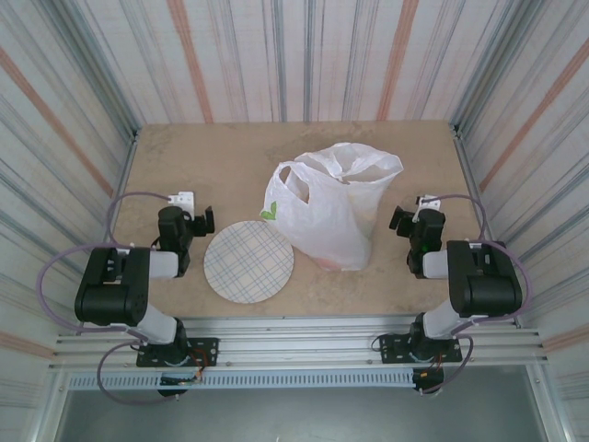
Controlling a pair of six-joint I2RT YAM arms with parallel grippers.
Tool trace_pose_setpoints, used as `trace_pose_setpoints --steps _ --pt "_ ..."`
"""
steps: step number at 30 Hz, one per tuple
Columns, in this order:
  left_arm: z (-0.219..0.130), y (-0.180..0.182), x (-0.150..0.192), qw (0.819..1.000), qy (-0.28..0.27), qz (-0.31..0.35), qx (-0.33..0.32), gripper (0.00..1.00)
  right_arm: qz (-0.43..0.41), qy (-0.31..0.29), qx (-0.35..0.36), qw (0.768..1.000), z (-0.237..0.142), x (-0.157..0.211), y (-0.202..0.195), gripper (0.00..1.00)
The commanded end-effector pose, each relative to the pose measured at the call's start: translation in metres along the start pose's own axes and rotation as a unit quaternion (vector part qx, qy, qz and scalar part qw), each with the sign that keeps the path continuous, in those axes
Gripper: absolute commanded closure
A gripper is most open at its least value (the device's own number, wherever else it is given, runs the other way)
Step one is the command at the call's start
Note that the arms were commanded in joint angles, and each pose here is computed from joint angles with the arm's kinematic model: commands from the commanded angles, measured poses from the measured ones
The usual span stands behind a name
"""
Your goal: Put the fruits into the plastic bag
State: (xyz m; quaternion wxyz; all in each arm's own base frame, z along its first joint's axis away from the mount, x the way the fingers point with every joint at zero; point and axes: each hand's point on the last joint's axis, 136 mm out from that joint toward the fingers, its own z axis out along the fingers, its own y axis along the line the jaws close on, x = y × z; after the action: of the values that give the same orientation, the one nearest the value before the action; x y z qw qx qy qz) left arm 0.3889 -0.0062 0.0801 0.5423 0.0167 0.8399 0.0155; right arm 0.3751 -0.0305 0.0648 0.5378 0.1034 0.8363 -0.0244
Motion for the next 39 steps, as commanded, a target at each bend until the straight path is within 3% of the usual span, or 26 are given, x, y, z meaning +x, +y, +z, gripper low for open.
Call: trace_pose_setpoints --steps 1,39 --pt "0.0009 -0.0017 -0.0129 1.000 -0.017 0.012 0.011 0.01 -0.015 -0.023 -0.009 1.000 0.0057 -0.0221 0.0069 0.01" --pt "0.0005 -0.0022 -0.0132 1.000 -0.018 0.014 0.010 0.01 -0.017 -0.025 -0.009 0.999 0.0060 -0.0235 0.0083 0.01"
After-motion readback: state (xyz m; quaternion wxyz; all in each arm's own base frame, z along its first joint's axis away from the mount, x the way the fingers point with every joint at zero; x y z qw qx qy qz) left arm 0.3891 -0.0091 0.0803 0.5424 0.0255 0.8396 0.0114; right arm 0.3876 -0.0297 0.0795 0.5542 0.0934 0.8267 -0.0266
